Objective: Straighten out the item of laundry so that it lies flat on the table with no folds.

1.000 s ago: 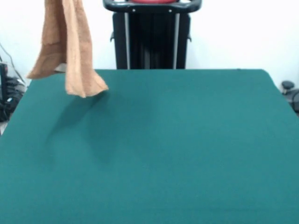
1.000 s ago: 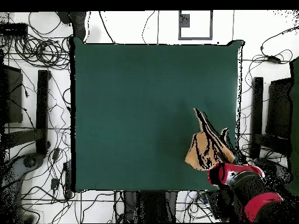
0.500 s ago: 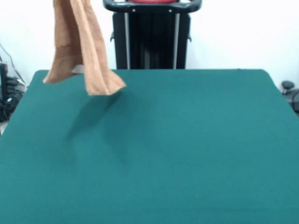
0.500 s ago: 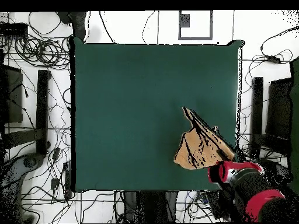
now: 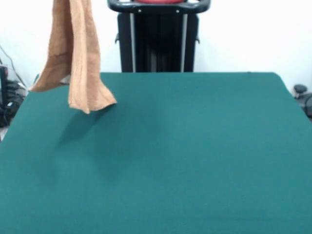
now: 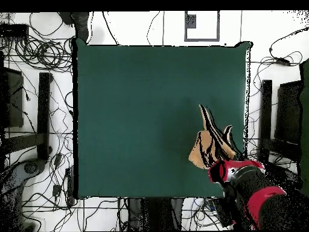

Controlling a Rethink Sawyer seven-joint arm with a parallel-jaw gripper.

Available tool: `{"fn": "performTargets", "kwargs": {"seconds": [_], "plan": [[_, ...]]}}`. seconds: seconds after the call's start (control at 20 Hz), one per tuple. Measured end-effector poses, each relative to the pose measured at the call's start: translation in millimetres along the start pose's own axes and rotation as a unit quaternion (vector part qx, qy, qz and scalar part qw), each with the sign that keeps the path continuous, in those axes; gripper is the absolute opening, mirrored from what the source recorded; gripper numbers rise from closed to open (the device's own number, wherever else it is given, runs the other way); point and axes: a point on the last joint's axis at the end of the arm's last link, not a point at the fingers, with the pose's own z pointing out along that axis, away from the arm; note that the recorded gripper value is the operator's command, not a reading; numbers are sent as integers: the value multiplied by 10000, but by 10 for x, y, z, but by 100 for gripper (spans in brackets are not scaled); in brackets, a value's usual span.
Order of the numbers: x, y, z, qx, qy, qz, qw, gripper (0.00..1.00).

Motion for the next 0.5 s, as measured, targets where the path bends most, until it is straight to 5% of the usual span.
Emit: {"fn": "performTargets", "kwargs": {"seconds": [0.25, 0.5], "plan": [[-89, 144, -66, -16, -118, -230, 9997, 0], [-273, -67, -17, -211, -503, 245, 9982, 0]]}}
